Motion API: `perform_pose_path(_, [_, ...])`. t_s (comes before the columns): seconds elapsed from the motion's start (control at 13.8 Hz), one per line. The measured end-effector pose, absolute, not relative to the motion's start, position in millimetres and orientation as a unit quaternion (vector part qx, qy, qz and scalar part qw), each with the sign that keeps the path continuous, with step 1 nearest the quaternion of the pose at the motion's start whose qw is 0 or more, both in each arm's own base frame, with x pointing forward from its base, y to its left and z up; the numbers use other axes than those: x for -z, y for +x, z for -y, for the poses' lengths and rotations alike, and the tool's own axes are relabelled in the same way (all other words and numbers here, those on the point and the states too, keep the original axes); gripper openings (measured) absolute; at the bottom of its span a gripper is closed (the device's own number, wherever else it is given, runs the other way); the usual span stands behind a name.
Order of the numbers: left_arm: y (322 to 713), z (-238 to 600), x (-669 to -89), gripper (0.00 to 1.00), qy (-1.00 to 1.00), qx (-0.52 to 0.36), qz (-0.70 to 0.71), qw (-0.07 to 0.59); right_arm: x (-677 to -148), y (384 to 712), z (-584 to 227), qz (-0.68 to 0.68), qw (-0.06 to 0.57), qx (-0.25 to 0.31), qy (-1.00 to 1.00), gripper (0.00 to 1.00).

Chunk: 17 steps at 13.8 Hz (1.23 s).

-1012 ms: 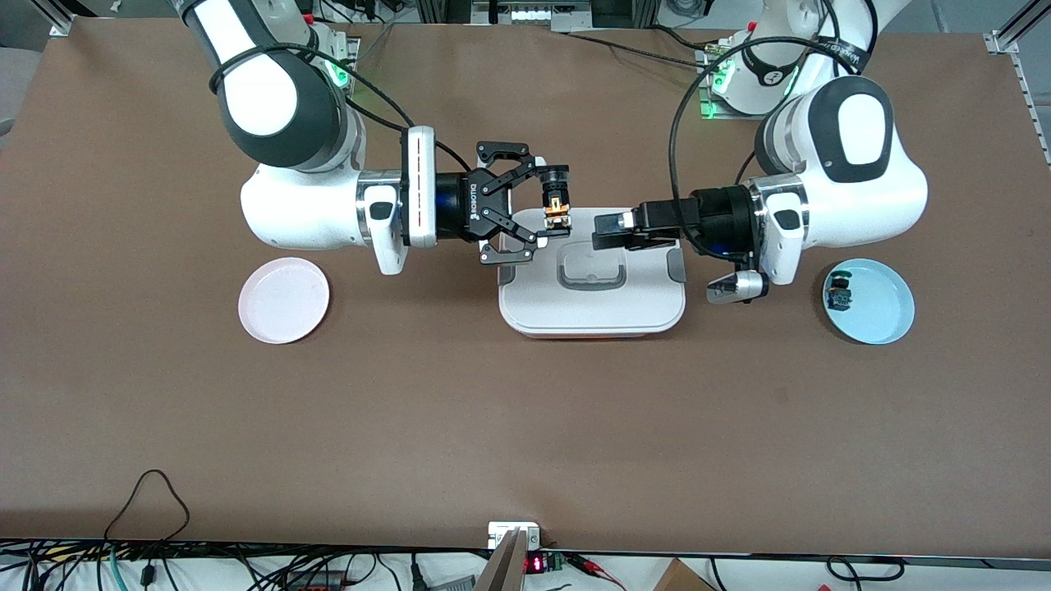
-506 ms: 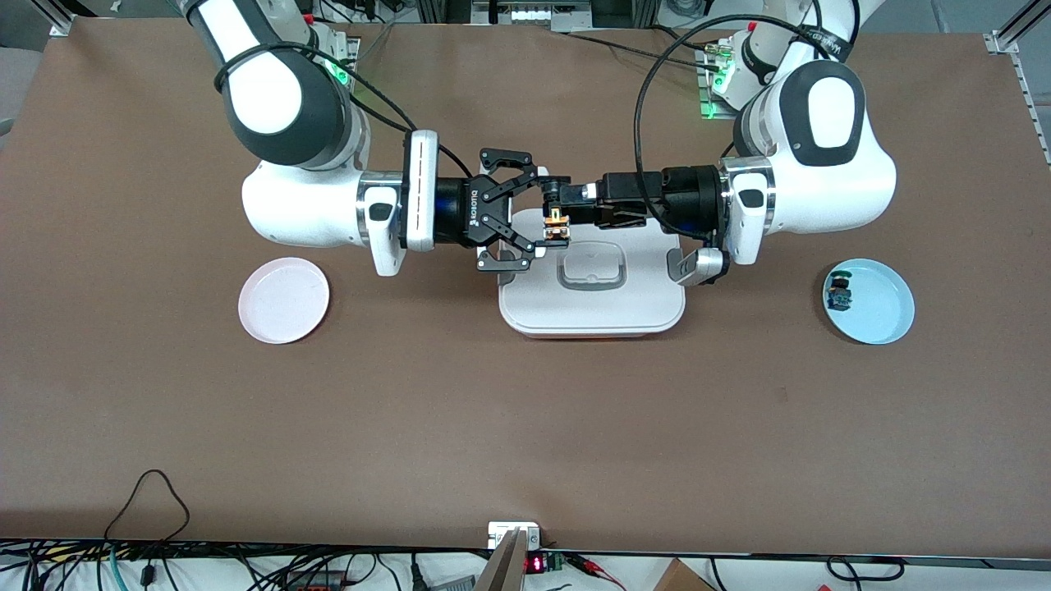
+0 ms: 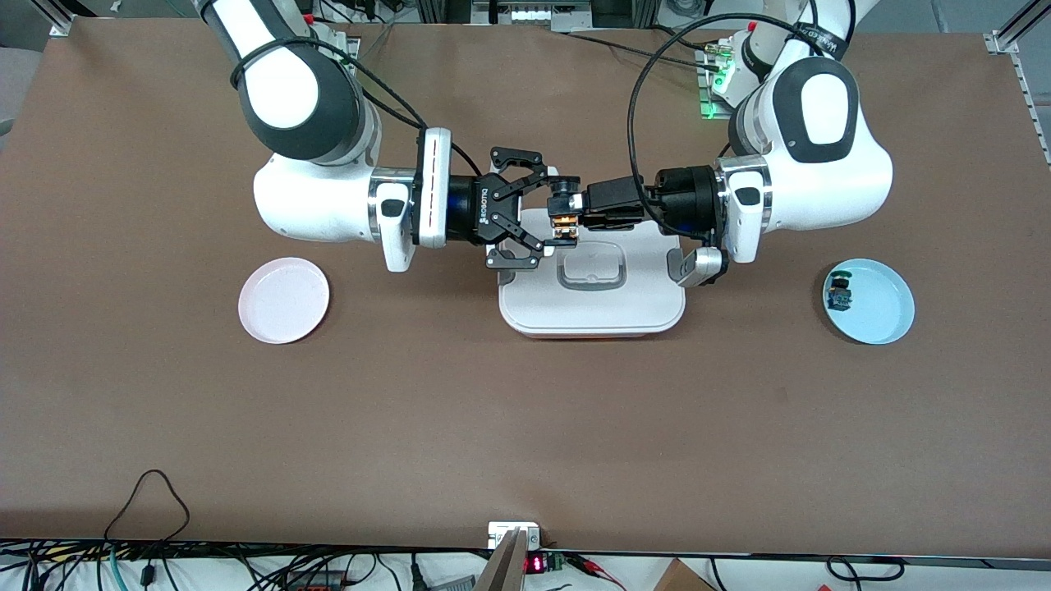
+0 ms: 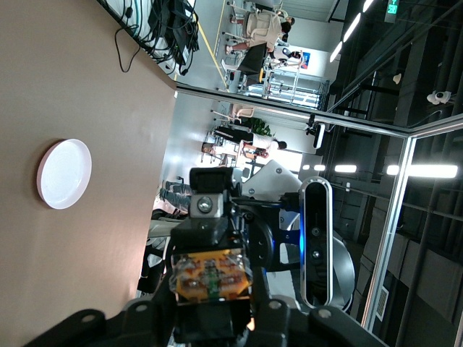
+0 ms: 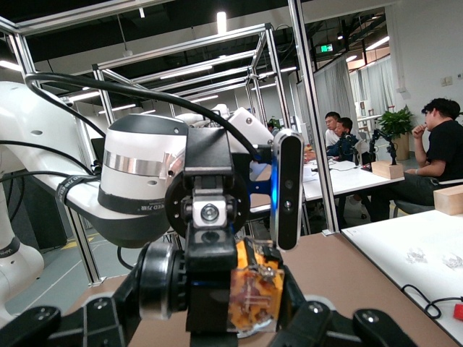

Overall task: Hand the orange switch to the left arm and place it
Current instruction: 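Open the right gripper, releasing the switch to the left gripper, then carry the switch toward the blue plate while the right gripper withdraws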

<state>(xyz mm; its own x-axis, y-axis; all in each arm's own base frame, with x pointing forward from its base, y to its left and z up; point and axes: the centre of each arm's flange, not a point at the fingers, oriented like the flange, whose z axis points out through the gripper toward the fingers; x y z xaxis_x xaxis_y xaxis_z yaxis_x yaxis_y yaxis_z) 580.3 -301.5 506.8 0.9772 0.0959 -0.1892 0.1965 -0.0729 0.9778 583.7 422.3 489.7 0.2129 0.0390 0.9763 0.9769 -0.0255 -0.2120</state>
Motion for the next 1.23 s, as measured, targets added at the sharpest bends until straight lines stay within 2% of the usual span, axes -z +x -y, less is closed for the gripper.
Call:
perform_pose_path(0.58, [581,301,-507,0.42,0.732,0.033,-0.097,0.674,-490,583,-423,0.446,0.537,0.439,-0.566,0.76])
perform_pose_path(0.65, [581,300,-507,0.42,0.732,0.033,-0.097,0.674,-490,584,-423,0.445,0.537,0.439,-0.567,0.81])
perform_pose_path(0.8, [582,297,-507,0.42,0.732,0.031,-0.099,0.673,-491,584,-422,0.445,0.536,0.440,-0.567,0.98])
perform_pose_path(1.01, [585,291,-507,0.42,0.735,0.026,-0.100,0.671,-492,590,-413,0.439,0.534,0.442,-0.572,1.00])
perform_pose_path(1.23, [592,273,-505,0.42,0.783,0.002,-0.062,0.618,-496,605,-383,0.426,0.523,0.453,-0.583,1.00])
